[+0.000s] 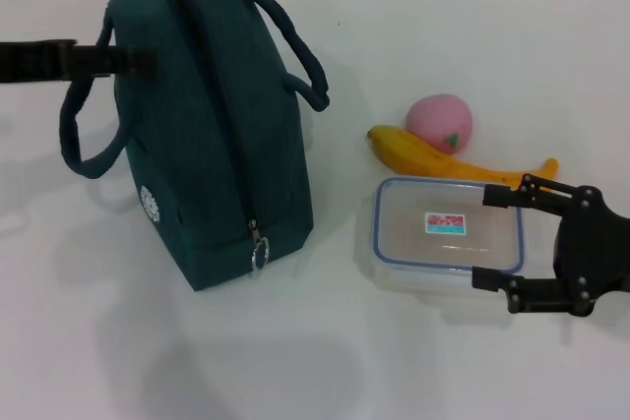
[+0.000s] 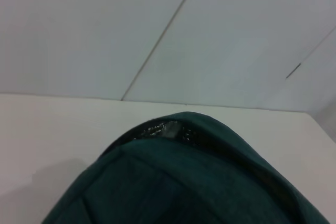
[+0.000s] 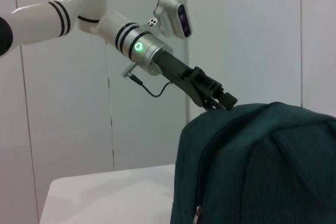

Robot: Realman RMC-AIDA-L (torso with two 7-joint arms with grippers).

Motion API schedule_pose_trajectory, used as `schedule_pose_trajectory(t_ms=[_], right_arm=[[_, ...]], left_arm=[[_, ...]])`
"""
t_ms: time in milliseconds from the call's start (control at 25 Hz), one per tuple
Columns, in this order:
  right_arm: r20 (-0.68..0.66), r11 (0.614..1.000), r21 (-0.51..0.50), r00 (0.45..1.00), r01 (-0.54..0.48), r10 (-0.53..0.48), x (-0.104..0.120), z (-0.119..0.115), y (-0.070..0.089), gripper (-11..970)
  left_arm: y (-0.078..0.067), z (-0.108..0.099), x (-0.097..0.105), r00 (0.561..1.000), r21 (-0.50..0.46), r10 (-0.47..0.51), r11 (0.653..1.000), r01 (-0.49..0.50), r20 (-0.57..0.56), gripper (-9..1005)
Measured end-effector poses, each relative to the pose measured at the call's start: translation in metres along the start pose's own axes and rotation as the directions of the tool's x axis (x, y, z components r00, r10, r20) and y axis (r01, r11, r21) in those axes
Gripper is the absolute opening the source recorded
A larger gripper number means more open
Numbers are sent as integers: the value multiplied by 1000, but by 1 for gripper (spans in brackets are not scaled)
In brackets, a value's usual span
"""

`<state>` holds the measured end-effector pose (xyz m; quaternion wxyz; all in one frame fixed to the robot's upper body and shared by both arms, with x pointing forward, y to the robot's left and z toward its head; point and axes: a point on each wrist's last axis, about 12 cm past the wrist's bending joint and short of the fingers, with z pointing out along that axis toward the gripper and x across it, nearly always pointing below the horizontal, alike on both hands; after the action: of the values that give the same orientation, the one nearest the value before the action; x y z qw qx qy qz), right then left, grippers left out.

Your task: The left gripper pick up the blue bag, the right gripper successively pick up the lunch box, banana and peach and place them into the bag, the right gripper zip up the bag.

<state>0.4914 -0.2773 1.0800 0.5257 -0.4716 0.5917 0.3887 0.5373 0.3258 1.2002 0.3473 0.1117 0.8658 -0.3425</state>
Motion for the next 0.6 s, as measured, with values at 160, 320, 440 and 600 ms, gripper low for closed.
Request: schedule_pose_trajectory(t_ms=[160, 320, 440, 600], right_arm=[[0, 1000, 11, 1000, -2, 2, 2, -3, 1, 815], [1, 1000, 17, 1000, -8, 8, 3, -4, 2, 812], [3, 1000, 27, 1000, -10, 10, 4, -6, 2, 810], [10, 999, 38, 1000, -11, 11, 4, -9, 2, 807]], left_arm=[[-3, 11, -1, 1000, -1, -11, 1000, 11, -17, 783], [-3, 19, -3, 999, 1, -24, 1000, 24, -29, 777], [-2, 21, -3, 998, -14, -43, 999, 43, -37, 773], [3, 21, 1, 997, -36, -71, 997, 70, -38, 768]])
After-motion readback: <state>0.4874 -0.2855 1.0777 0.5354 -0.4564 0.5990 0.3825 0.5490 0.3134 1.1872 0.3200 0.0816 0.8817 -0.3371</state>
